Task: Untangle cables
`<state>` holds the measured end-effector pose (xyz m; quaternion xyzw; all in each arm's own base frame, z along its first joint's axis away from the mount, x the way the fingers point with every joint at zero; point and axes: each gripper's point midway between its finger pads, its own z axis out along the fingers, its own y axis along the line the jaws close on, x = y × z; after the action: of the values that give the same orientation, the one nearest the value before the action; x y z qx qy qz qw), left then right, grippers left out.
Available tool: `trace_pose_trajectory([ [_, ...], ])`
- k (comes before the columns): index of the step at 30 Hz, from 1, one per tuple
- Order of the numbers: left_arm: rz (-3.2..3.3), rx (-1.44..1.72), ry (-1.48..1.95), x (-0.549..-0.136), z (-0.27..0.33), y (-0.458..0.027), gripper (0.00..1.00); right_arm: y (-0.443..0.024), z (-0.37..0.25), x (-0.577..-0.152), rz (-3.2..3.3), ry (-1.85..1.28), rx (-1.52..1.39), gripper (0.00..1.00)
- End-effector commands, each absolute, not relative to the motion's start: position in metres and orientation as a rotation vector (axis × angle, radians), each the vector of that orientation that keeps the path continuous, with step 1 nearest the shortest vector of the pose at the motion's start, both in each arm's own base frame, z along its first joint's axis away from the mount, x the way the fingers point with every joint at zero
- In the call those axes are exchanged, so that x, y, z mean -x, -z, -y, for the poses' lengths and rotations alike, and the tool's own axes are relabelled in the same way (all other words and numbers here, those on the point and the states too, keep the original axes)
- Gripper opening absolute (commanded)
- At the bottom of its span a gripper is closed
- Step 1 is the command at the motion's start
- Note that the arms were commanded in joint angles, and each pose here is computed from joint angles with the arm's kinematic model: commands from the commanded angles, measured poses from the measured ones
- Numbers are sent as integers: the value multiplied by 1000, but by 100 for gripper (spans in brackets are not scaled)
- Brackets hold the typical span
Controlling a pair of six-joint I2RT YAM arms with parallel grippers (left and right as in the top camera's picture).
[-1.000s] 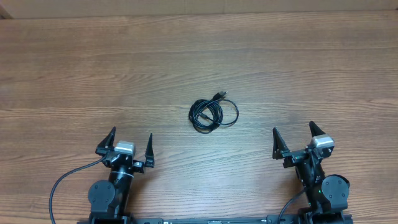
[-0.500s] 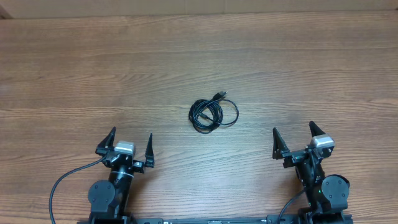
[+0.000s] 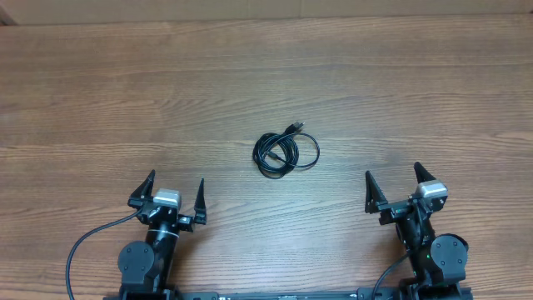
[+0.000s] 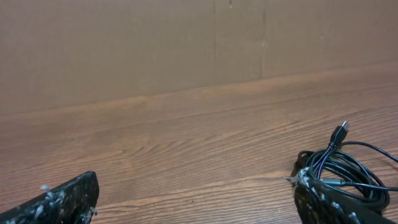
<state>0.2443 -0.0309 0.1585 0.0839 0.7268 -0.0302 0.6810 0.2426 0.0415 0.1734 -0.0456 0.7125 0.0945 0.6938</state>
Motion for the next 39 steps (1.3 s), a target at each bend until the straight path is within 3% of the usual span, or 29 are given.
trace_pose_trajectory([
  [1, -1625, -200, 68, -244, 32, -158, 100, -171, -44, -242, -1588, -216, 114, 100],
  [39, -1617, -204, 60, -244, 31, -160, 100, -173, -44, -242, -1580, -216, 114, 100],
])
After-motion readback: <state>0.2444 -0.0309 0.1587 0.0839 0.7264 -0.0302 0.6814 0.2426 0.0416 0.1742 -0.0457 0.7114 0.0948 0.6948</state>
